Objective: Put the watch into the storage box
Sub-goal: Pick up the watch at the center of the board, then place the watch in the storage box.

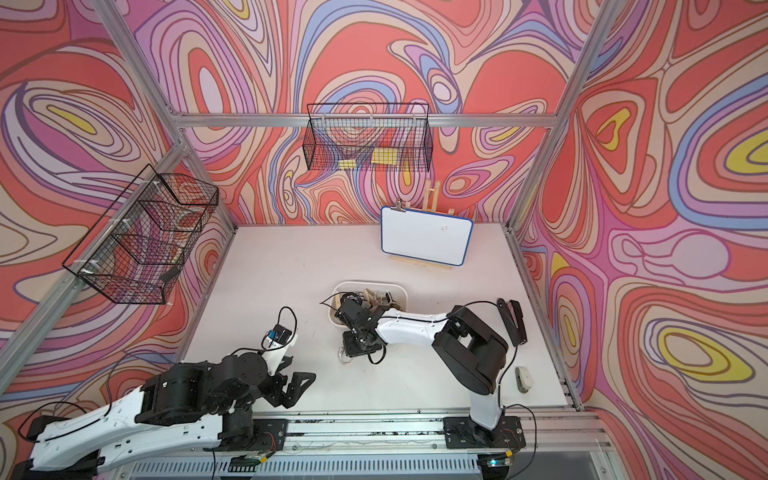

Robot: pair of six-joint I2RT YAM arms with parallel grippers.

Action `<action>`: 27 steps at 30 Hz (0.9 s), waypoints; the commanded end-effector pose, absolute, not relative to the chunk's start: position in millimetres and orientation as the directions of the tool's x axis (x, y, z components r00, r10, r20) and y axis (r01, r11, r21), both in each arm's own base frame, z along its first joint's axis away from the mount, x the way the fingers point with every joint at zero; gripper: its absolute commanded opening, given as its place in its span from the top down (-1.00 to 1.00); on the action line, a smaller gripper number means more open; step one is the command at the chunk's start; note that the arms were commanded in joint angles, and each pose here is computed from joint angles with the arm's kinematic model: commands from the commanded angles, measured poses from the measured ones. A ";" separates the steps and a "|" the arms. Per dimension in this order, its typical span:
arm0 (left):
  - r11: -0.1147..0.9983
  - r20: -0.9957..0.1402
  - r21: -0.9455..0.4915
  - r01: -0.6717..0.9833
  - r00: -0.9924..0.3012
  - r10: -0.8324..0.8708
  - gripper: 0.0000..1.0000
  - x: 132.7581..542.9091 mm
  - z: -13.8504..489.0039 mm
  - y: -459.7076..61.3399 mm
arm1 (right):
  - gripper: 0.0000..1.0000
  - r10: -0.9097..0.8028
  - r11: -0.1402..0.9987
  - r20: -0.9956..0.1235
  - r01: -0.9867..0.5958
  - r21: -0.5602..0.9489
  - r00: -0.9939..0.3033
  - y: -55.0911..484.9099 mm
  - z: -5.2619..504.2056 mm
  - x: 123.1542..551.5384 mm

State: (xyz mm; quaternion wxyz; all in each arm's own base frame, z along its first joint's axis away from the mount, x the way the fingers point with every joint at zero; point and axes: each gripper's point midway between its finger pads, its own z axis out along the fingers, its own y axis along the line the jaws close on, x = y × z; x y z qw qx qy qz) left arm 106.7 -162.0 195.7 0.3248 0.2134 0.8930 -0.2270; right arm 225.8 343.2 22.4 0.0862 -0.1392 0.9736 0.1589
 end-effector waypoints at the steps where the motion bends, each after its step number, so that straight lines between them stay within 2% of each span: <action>1: 0.801 -0.690 -0.261 0.539 -0.684 0.235 -0.79 107.7 196.6 -163.0 | 0.43 -0.245 0.912 -0.216 -0.300 0.278 -0.945 348.1 18.1 228.8; 9: 0.805 -0.692 -0.260 0.533 -0.685 0.231 -0.79 108.5 196.9 -161.6 | 0.96 -0.263 0.906 -0.229 -0.321 0.276 -0.937 354.8 27.8 230.7; 18: 0.804 -0.691 -0.259 0.535 -0.685 0.233 -0.79 108.3 196.6 -162.1 | 1.00 -0.277 0.899 -0.349 -0.369 0.235 -0.895 333.3 111.8 243.2; 22: 0.803 -0.694 -0.262 0.536 -0.683 0.230 -0.79 108.4 197.3 -161.9 | 1.00 -0.218 0.913 -0.369 -0.322 0.251 -0.904 301.8 135.4 282.3; 27: 0.804 -0.699 -0.263 0.533 -0.680 0.223 -0.78 109.0 197.8 -160.7 | 1.00 -0.179 0.928 -0.351 -0.276 0.248 -0.919 272.1 132.3 338.1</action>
